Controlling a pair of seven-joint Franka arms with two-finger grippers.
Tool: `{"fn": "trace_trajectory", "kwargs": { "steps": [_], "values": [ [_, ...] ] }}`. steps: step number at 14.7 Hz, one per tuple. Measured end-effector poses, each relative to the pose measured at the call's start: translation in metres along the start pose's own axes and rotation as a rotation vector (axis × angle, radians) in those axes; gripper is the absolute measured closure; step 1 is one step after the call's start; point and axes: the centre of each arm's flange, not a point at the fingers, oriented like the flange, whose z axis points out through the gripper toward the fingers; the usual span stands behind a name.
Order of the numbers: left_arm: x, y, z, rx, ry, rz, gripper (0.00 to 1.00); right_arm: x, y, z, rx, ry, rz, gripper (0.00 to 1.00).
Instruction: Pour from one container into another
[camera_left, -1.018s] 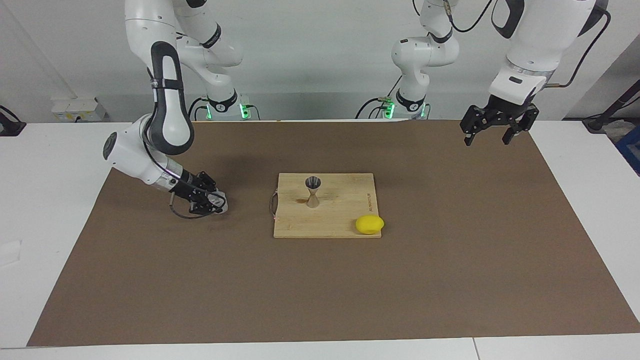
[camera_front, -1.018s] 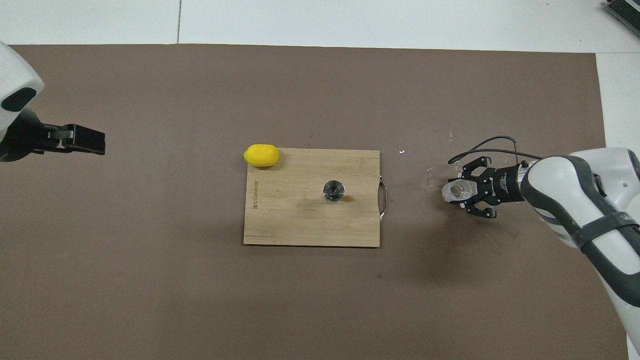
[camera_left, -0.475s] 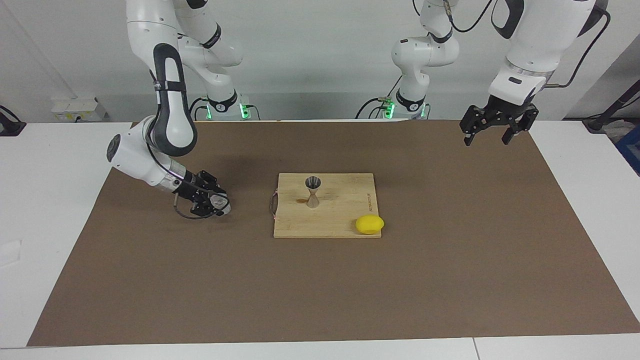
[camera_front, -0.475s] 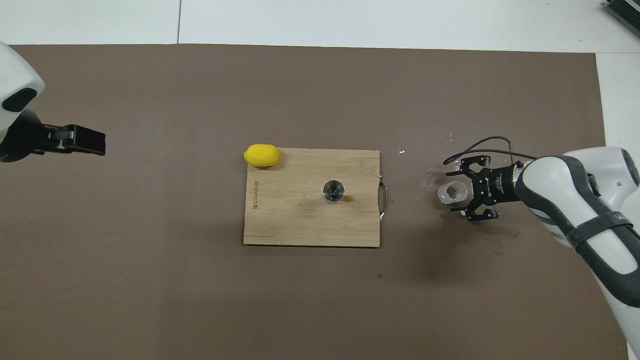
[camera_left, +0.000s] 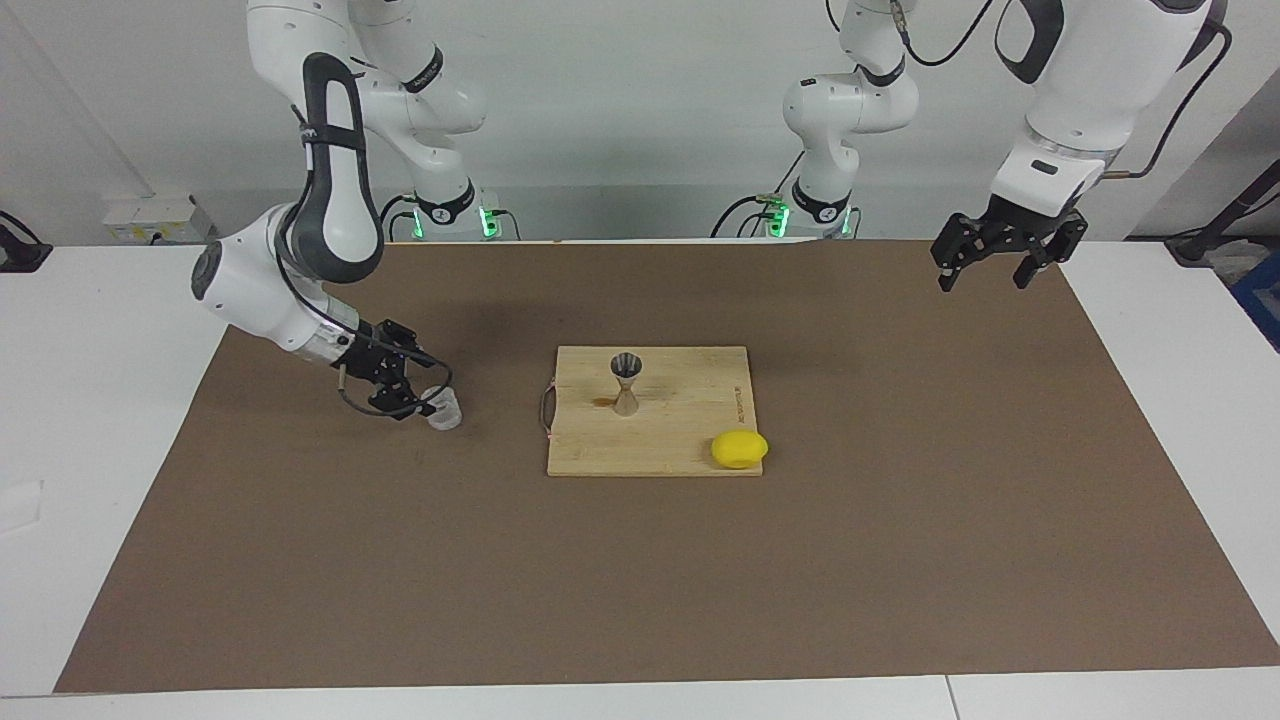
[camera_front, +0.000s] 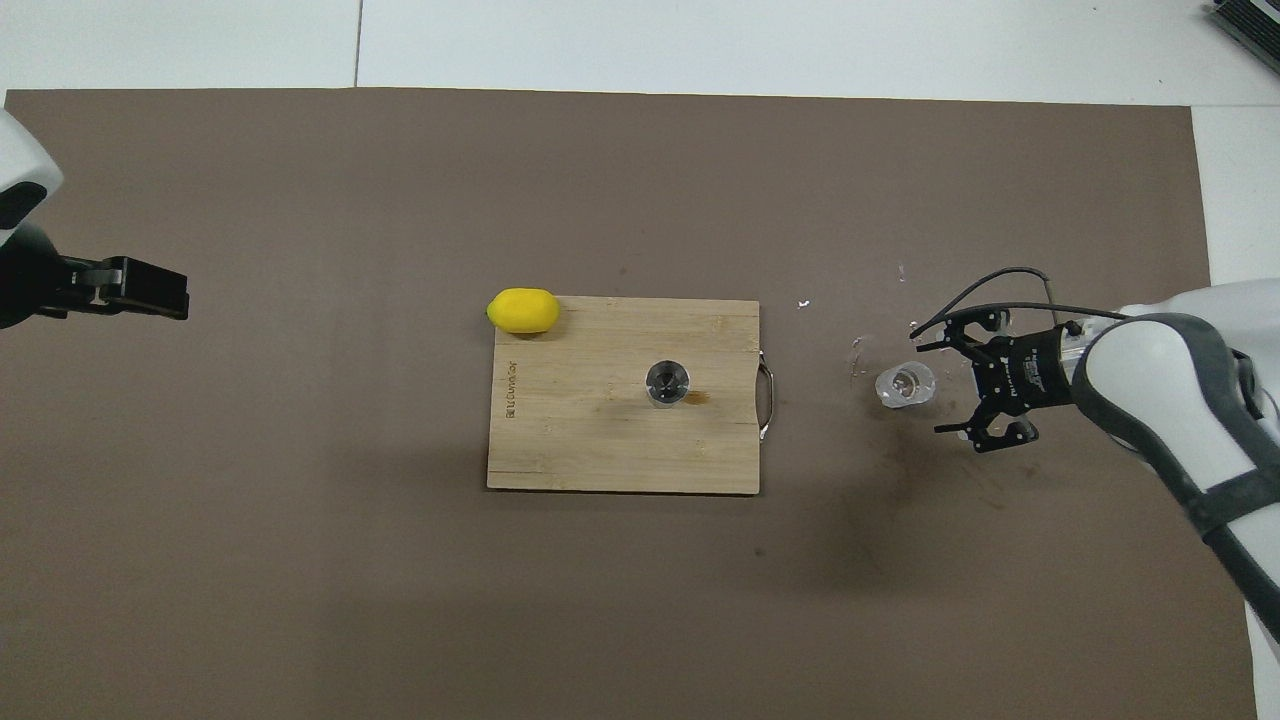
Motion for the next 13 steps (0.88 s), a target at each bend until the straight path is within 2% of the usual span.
{"fn": "trace_trajectory", "kwargs": {
  "steps": [3, 7, 10, 11, 13],
  "values": [
    [-0.001, -0.021, 0.0, 0.001, -0.001, 0.009, 0.0, -0.016, 0.009, -0.044, -0.007, 0.088, -0.162, 0.0],
    [-0.001, -0.015, -0.001, -0.002, 0.001, 0.024, 0.0, -0.039, 0.017, -0.068, -0.127, 0.242, -0.496, 0.0],
    [0.0, -0.009, -0.002, -0.021, 0.008, 0.031, 0.0, -0.054, 0.017, -0.08, -0.228, 0.263, -0.83, 0.0],
    [0.0, -0.008, -0.002, -0.023, 0.01, 0.032, 0.0, -0.058, 0.015, -0.092, -0.251, 0.274, -0.911, 0.0],
    [0.0, -0.006, -0.002, -0.025, 0.013, 0.035, 0.0, -0.07, 0.004, -0.124, -0.293, 0.343, -1.009, 0.0]
  ]
}}
